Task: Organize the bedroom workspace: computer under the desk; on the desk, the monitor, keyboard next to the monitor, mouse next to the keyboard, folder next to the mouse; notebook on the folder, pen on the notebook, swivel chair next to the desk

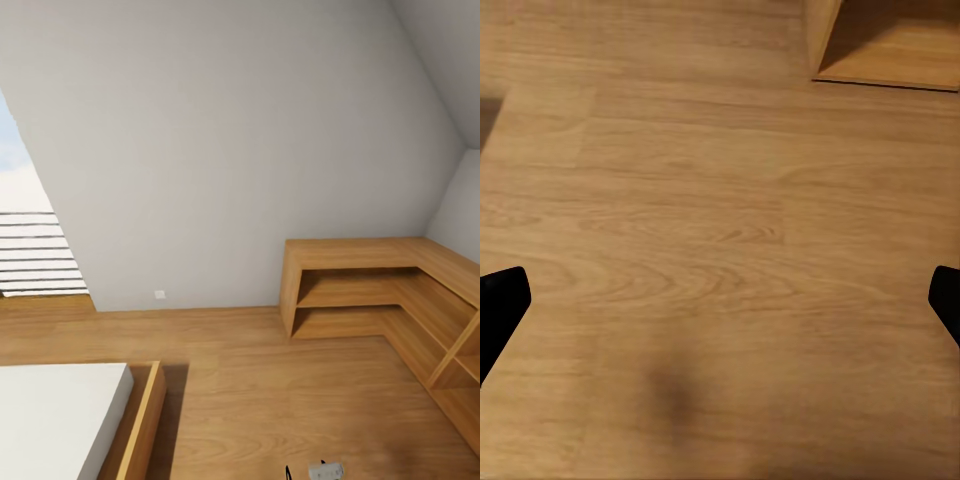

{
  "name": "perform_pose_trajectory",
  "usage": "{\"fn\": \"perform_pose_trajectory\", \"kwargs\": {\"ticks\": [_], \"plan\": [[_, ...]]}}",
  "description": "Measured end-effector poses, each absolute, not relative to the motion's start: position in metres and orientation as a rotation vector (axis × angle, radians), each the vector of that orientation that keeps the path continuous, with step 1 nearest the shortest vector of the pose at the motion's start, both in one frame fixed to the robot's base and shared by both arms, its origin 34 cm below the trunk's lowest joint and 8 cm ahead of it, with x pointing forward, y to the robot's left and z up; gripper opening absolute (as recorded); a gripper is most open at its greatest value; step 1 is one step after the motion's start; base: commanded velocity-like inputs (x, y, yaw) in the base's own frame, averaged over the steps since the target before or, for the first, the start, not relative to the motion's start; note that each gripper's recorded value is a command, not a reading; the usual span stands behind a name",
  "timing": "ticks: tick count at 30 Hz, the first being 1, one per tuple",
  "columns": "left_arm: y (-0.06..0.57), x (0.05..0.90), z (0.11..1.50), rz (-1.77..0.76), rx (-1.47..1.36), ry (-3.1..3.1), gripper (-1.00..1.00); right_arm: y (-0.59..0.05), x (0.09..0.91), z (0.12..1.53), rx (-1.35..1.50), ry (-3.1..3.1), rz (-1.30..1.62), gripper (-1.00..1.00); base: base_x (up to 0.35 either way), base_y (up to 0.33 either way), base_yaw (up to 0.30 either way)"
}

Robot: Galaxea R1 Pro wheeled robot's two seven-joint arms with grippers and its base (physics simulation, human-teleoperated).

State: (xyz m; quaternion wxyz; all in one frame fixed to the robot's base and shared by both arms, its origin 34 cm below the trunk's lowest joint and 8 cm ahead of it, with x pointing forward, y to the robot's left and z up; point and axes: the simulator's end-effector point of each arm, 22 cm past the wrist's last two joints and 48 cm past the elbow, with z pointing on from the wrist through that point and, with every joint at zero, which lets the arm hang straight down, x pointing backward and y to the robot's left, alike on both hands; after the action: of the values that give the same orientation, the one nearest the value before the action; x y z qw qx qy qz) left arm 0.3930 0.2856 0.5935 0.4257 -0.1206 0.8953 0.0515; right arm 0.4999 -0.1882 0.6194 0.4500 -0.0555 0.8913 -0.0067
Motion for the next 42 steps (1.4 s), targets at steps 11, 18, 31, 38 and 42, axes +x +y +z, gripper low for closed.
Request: {"fn": "perform_pose_trajectory", "kwargs": {"ticks": [11, 18, 31, 38, 42], "plan": [[0.286, 0.394, 0.595, 0.130, -0.303, 2.234, 1.00, -0.188, 0.501, 0.621, -0.137, 2.198, -0.017, 1.00, 0.337, 0.000, -0.058], [0.287, 0.397, 0.597, 0.129, -0.304, 2.226, 1.00, -0.188, 0.504, 0.624, -0.136, 2.190, -0.017, 1.00, 0.337, 0.000, -0.147], [0.287, 0.401, 0.601, 0.127, -0.303, 2.211, 1.00, -0.188, 0.508, 0.630, -0.136, 2.175, -0.018, 1.00, 0.337, 0.000, -0.190], [0.287, 0.403, 0.602, 0.126, -0.305, 2.204, 1.00, -0.188, 0.509, 0.632, -0.136, 2.169, -0.019, 1.00, 0.321, -0.062, -0.226], [0.287, 0.405, 0.603, 0.125, -0.304, 2.200, 1.00, -0.188, 0.511, 0.633, -0.136, 2.165, -0.019, 1.00, 0.152, -0.039, -0.237]]}}
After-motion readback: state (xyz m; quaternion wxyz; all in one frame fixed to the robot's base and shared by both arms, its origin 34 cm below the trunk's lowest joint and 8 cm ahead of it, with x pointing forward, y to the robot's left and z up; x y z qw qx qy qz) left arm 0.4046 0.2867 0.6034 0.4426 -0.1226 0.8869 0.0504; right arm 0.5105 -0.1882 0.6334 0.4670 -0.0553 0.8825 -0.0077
